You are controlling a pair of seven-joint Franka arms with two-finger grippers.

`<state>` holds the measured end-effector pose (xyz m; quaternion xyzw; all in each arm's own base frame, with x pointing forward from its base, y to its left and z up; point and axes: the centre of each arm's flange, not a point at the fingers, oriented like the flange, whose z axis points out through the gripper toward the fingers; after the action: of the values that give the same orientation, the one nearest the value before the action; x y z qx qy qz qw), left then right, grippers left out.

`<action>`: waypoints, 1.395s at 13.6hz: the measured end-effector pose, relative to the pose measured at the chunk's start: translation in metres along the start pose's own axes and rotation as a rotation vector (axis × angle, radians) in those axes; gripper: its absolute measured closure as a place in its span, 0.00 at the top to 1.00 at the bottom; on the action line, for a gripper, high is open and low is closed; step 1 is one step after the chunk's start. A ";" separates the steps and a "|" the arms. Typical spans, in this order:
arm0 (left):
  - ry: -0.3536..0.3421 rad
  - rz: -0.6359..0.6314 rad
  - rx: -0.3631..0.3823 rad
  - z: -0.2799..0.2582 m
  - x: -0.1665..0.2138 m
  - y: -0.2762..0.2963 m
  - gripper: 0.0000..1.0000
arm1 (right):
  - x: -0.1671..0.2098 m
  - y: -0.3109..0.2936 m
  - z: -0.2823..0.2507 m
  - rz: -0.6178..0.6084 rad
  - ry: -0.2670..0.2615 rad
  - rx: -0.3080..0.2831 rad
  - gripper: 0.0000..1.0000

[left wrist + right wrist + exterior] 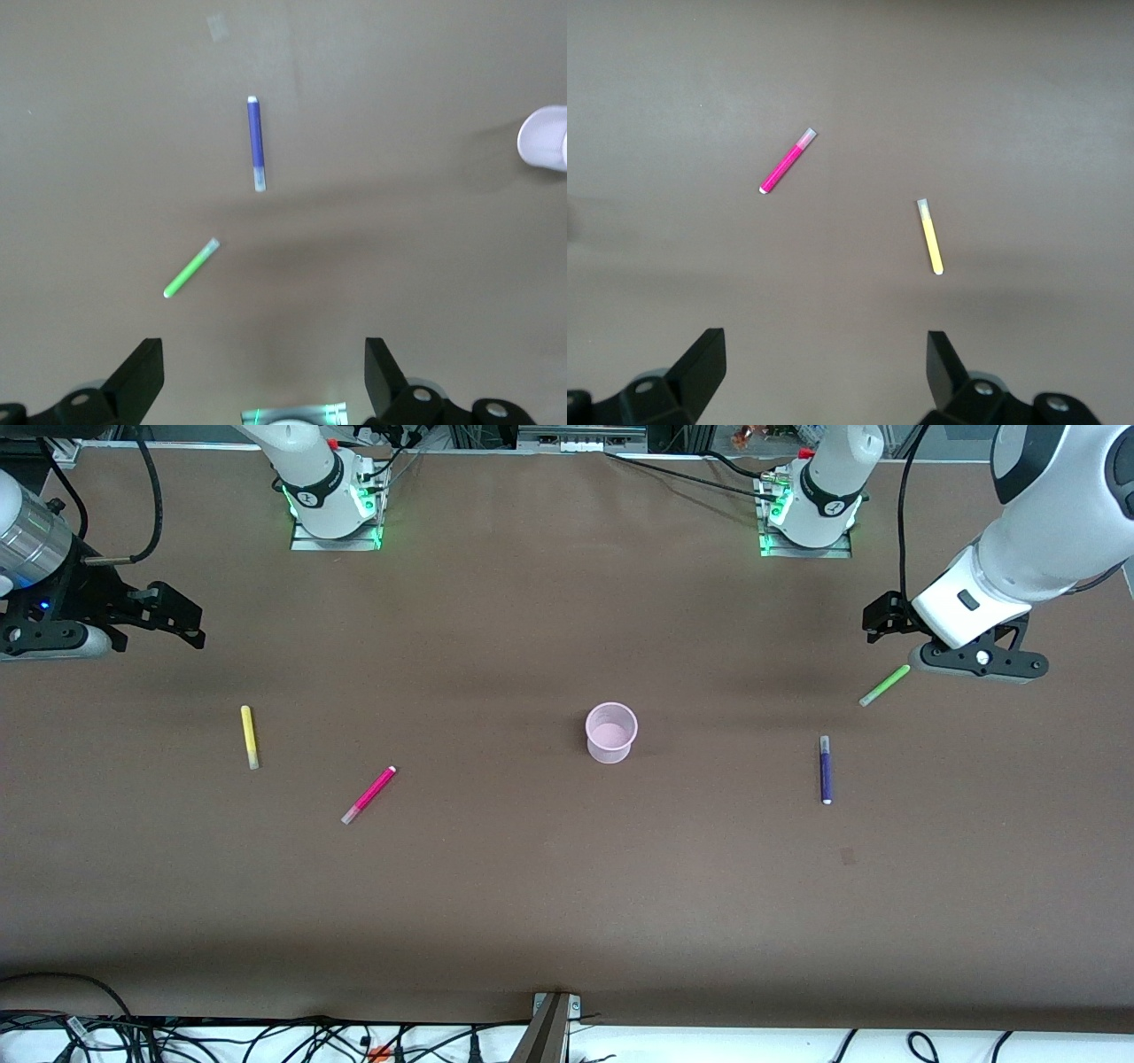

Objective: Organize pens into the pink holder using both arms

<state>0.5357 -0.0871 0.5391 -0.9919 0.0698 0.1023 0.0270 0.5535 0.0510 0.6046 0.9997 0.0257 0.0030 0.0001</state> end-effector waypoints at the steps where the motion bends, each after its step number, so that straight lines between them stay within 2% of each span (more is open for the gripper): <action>1: -0.015 0.001 0.000 0.004 0.005 0.000 1.00 | 0.000 0.000 0.000 0.000 0.000 0.000 1.00; 3: -0.030 0.000 0.000 0.022 0.024 -0.001 1.00 | 0.000 0.000 0.000 0.000 0.000 0.001 1.00; 5: -0.008 0.008 0.026 0.052 0.052 -0.003 1.00 | 0.000 0.000 0.000 0.000 0.000 0.002 1.00; 7: 0.004 0.023 0.058 0.090 0.077 -0.003 1.00 | 0.000 -0.001 0.000 -0.001 0.001 0.002 1.00; 11: -0.012 0.039 0.062 0.166 0.112 -0.002 1.00 | 0.000 -0.001 0.000 -0.002 0.003 0.002 1.00; 16: 0.039 0.062 0.035 0.292 0.140 -0.022 1.00 | 0.001 -0.002 0.000 -0.003 0.004 0.003 1.00; 19: 0.108 0.092 0.026 0.323 0.152 -0.039 1.00 | 0.001 -0.002 0.000 -0.004 0.006 0.003 1.00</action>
<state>0.6243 -0.0472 0.1931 -0.9913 0.1182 0.0488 0.0315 0.5543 0.0534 0.6051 0.9996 0.0274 0.0062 -0.0014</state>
